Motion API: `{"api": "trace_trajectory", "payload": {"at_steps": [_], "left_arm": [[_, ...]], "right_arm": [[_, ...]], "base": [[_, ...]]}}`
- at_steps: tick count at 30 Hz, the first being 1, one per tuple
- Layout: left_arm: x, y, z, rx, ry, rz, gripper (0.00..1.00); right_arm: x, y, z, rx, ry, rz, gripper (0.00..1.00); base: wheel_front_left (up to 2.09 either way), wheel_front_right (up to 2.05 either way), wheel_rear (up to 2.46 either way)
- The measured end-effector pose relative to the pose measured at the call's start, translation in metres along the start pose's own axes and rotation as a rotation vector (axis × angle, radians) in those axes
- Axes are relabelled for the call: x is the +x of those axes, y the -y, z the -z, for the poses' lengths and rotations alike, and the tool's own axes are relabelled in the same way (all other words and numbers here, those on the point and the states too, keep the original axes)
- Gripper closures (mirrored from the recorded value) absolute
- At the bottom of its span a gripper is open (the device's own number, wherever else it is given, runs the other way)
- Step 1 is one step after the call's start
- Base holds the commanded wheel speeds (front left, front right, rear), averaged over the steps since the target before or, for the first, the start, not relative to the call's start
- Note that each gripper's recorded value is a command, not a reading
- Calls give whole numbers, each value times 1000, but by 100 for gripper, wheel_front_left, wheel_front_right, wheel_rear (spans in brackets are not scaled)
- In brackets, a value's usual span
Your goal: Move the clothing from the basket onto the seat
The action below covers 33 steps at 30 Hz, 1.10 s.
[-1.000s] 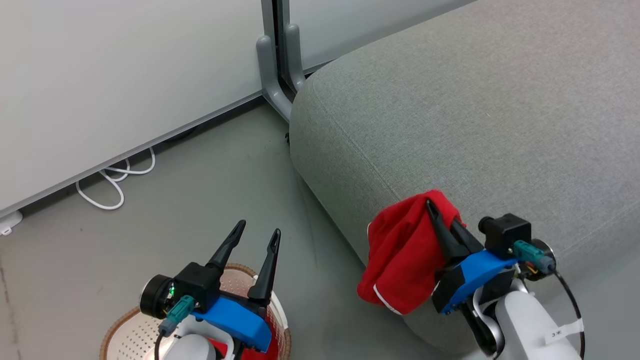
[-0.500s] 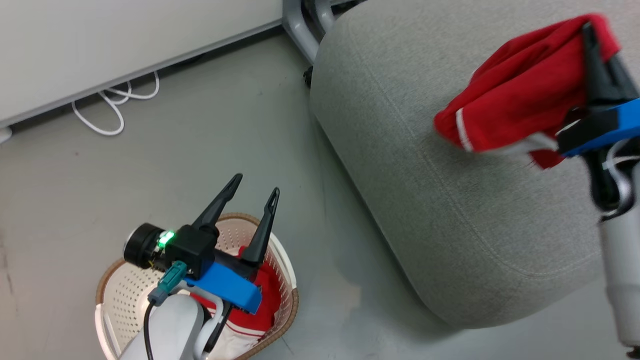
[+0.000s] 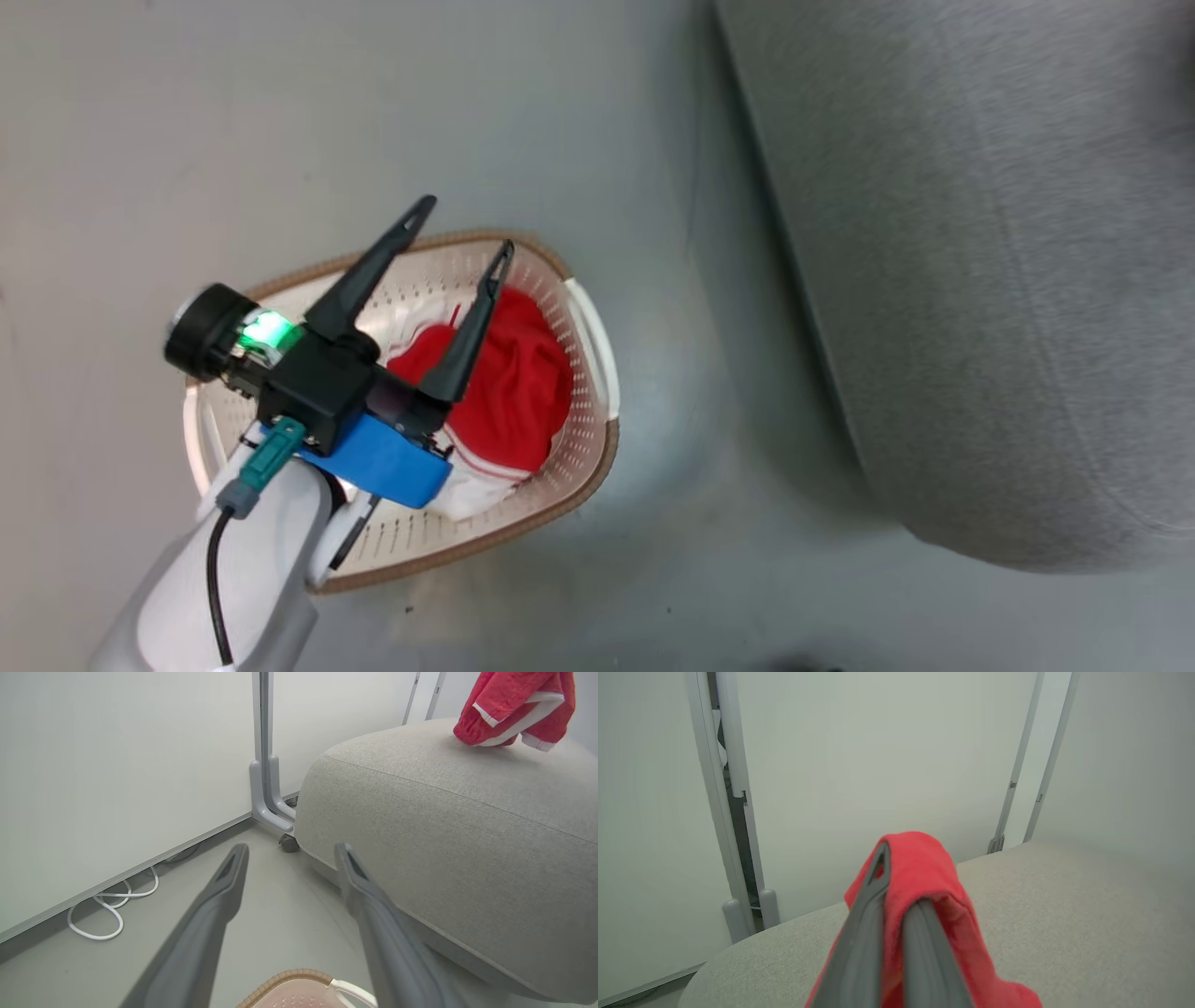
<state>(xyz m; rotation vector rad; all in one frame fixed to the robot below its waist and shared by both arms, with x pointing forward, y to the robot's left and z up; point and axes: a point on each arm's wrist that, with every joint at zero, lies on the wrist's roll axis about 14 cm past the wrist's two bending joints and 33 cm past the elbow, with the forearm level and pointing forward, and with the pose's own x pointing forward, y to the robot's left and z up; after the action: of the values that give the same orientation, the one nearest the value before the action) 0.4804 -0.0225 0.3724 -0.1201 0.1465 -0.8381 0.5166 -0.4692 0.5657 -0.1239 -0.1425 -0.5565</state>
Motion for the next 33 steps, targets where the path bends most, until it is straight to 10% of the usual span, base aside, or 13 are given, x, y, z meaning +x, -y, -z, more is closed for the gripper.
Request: {"api": "trace_trajectory", "payload": {"at_steps": [8, 16, 18, 19, 20, 33], "left_arm": [[-11, -22, 33, -32, -52, -46, 0], [-11, -20, 29, -36, -43, -47, 0], [-11, -18, 27, -39, -43, -45, 0], [-11, -17, 26, -38, -43, -42, 0], [-12, -16, 25, -37, -44, -40, 0], [-14, 1, -5, -43, -3, -47, 0]], "right_arm": [[-9, -2, 99, 8, -184, 57, 100], [-23, 5, 115, -9, -241, 76, 100], [-25, 5, 114, -10, -243, 75, 53], [-25, 5, 114, -12, -244, 73, 10], [-26, 5, 113, -11, -245, 74, 0], [-38, 13, 96, 6, -250, 67, 0]], "base": [[0, 0, 0], [0, 0, 0], [0, 0, 0], [0, 0, 0], [0, 0, 0], [0, 0, 0]]}}
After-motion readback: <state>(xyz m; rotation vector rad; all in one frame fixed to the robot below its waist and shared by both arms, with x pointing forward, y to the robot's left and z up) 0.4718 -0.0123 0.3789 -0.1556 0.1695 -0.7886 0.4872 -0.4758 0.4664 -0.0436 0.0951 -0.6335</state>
